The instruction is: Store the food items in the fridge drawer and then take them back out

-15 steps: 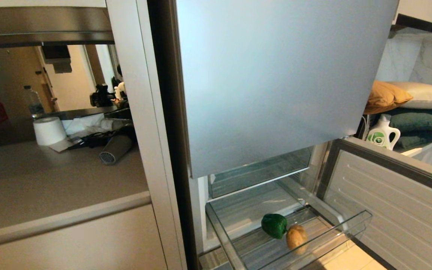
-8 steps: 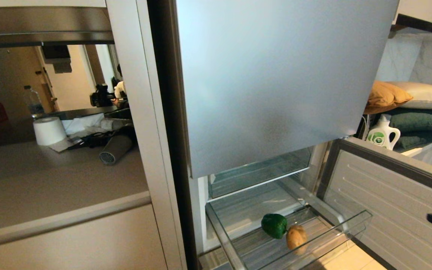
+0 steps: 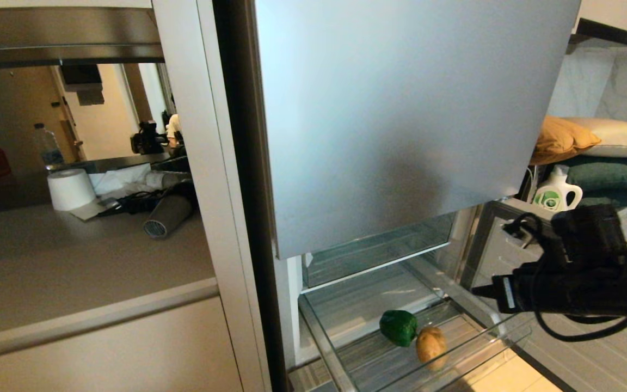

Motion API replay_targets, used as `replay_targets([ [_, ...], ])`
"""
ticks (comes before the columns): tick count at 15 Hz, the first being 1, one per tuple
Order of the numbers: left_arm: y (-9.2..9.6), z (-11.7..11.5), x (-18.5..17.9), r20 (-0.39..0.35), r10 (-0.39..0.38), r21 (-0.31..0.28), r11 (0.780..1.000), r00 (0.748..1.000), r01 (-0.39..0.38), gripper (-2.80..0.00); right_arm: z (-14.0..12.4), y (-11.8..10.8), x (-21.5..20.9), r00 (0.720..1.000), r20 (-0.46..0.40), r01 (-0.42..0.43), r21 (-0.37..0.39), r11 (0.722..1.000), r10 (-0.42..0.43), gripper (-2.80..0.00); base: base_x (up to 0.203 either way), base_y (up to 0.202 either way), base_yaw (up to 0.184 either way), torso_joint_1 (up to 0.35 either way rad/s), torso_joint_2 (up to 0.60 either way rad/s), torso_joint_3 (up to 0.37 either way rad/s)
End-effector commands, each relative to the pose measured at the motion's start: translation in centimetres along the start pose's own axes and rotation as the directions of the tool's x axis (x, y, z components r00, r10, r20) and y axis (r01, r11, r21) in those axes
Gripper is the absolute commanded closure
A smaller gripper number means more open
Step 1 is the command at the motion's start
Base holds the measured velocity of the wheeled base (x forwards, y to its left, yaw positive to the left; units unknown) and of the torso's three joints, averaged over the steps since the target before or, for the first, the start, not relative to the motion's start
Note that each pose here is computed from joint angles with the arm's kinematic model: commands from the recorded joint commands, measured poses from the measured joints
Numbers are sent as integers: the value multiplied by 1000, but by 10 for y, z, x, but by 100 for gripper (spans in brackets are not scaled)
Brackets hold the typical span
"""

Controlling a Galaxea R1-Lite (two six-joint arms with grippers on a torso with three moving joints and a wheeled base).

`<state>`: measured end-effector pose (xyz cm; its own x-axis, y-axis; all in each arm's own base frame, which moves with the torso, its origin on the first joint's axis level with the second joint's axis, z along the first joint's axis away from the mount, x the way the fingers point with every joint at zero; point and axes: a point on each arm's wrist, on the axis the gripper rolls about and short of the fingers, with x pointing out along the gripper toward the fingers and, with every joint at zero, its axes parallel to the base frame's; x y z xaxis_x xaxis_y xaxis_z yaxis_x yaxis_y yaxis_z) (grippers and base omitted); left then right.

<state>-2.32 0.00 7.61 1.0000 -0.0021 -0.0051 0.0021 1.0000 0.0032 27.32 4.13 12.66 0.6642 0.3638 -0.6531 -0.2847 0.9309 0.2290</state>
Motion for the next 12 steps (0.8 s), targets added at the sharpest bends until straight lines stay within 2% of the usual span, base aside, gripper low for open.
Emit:
replay_targets([
  [1, 0, 0, 0, 1, 1, 0, 1000, 1000, -1, 0, -15, 8, 50, 993, -110, -48, -27, 998, 45, 0, 0, 0, 0, 0, 0, 0],
  [5, 0, 0, 0, 1, 1, 0, 1000, 1000, -1, 0, -21, 19, 74, 988, -141, -76, -83, 994, 63, 0, 0, 0, 0, 0, 0, 0],
  [8, 0, 0, 0, 1, 1, 0, 1000, 1000, -1, 0, -37, 16, 90, 979, -202, -25, -146, 989, -5, 0, 0, 0, 0, 0, 0, 0],
  [9, 0, 0, 0, 1, 1, 0, 1000, 1000, -1, 0, -37, 15, 96, 981, -193, -18, -148, 989, -11, -189, 0, 0, 0, 0, 0, 0],
  [10, 0, 0, 0, 1, -1, 0, 1000, 1000, 1, 0, -38, 13, 102, 983, -185, -16, -150, 989, -12, -280, 0, 0, 0, 0, 0, 0],
  [12, 0, 0, 0, 1, 1, 0, 1000, 1000, -1, 0, -43, 9, 119, 986, -166, -5, -158, 987, -22, -280, 0, 0, 0, 0, 0, 0],
])
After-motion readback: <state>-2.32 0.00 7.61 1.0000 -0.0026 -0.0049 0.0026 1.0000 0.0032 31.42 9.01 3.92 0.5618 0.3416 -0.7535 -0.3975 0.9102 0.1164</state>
